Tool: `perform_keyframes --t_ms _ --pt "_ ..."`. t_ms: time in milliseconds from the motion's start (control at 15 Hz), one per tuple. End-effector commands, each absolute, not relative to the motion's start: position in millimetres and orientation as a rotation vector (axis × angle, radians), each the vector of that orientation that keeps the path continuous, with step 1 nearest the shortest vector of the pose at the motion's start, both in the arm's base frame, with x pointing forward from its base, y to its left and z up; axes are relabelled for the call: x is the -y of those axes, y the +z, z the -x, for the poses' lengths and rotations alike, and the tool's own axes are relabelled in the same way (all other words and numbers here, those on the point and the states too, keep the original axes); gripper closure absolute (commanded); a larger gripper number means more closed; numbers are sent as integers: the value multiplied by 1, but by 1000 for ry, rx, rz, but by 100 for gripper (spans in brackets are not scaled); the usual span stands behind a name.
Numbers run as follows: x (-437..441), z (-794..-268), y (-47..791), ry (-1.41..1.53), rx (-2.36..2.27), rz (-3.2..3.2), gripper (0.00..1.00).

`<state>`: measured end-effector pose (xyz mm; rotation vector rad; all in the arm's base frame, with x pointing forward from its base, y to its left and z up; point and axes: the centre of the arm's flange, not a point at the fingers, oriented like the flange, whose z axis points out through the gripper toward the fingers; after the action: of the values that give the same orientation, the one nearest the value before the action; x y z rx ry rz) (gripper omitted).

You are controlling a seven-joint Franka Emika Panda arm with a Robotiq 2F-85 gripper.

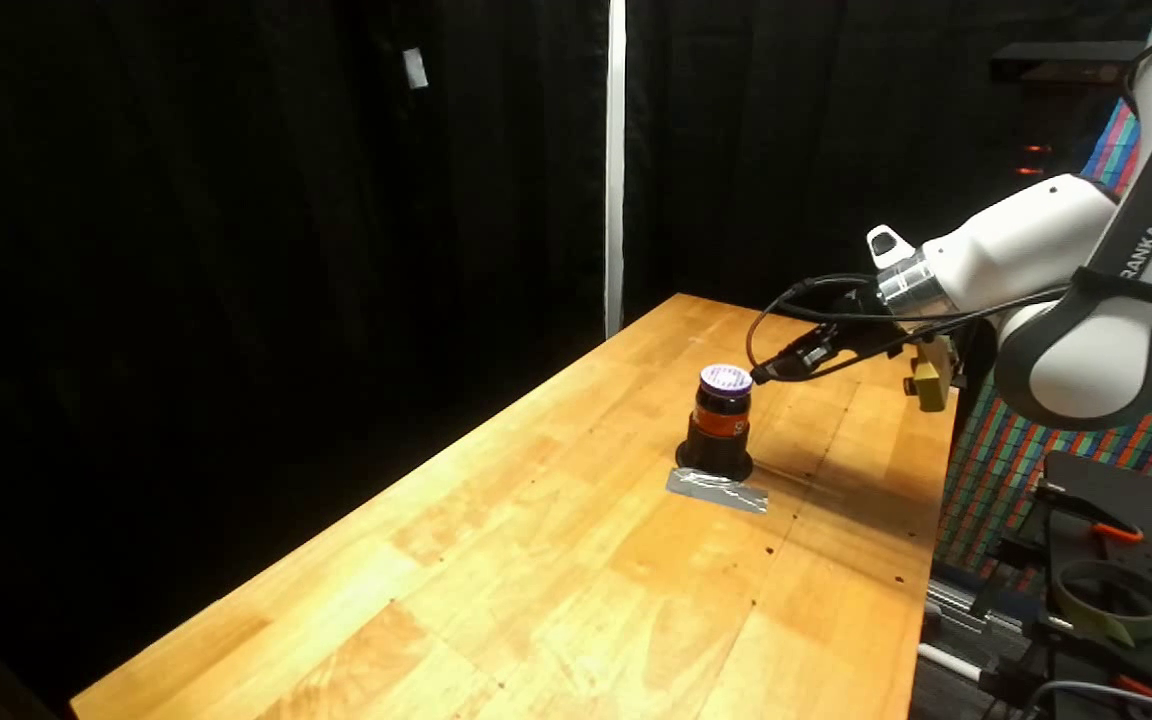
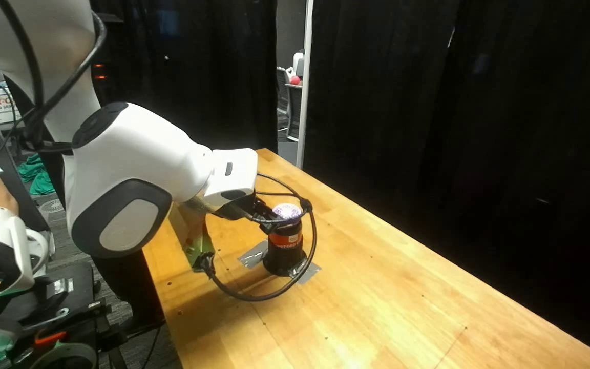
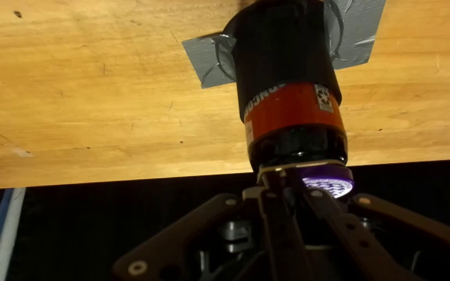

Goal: Put the elastic band on the cup

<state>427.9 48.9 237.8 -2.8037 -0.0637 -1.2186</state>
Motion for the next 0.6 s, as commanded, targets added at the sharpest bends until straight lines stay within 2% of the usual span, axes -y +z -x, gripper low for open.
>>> perform_keyframes --t_ms 0,533 --pt "-34 -409 257 -1277 46 2740 89" --pt "-21 -405 260 -1260 51 2690 89"
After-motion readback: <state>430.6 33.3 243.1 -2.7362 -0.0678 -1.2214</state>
